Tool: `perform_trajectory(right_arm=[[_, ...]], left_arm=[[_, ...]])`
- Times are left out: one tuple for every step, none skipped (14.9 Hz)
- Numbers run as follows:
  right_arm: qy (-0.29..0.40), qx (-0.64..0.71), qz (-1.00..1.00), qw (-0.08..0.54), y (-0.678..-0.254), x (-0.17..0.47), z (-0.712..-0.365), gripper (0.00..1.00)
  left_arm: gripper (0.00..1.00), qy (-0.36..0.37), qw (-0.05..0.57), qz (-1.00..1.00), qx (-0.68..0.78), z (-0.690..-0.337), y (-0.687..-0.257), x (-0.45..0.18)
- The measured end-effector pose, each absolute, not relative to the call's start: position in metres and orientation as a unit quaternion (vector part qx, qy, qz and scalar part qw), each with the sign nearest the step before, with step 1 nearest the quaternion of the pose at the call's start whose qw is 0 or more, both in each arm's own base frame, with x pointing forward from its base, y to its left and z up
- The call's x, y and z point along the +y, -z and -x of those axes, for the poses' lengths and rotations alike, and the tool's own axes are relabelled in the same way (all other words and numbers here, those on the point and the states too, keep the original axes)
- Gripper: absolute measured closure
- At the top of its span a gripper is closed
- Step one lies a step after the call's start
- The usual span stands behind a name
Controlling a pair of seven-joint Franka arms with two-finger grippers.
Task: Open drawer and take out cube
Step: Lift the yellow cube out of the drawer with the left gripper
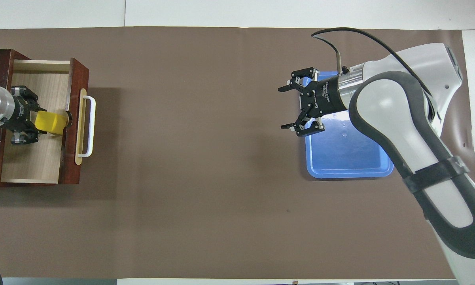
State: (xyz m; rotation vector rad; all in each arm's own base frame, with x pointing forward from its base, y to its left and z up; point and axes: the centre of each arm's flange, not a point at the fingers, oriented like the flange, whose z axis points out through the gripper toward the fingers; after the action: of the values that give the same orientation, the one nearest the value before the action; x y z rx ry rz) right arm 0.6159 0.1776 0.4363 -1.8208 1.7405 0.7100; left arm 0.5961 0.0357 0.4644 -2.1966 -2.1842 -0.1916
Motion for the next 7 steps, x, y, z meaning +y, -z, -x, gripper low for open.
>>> perform_trajectory(right_arm=[[-0.262, 0.642, 0.672, 0.259, -0.436, 0.178, -0.616, 0.0], [-0.262, 0.642, 0.672, 0.259, -0.436, 0.177, -0.616, 0.0], [-0.262, 0.643, 0.672, 0.259, -0.436, 0.177, -0.616, 0.0], [-0.262, 0.643, 0.672, 0.259, -0.437, 0.177, -0.616, 0.0], [-0.263, 0.643, 0.671, 0.259, -0.437, 0.176, -0.616, 0.0], [-0.264, 0.643, 0.671, 0.258, -0.437, 0.175, -0.616, 0.0], [-0.264, 0.643, 0.671, 0.258, -0.437, 0.174, -0.616, 0.0]], left_arm=[[0.43, 0.061, 0.021, 0.707, -0.704, -0.598, -0.477, 0.035], [0.43, 0.062, 0.021, 0.708, -0.703, -0.6, -0.493, 0.033], [0.43, 0.063, 0.02, 0.709, -0.702, -0.602, -0.512, 0.028], [0.43, 0.063, 0.02, 0.712, -0.699, -0.603, -0.531, 0.02], [0.43, 0.058, 0.018, 0.717, -0.695, -0.603, -0.547, 0.008], [0.43, 0.049, 0.012, 0.723, -0.689, -0.602, -0.56, -0.008], [0.43, 0.04, 0.008, 0.731, -0.681, -0.601, -0.569, -0.028]])
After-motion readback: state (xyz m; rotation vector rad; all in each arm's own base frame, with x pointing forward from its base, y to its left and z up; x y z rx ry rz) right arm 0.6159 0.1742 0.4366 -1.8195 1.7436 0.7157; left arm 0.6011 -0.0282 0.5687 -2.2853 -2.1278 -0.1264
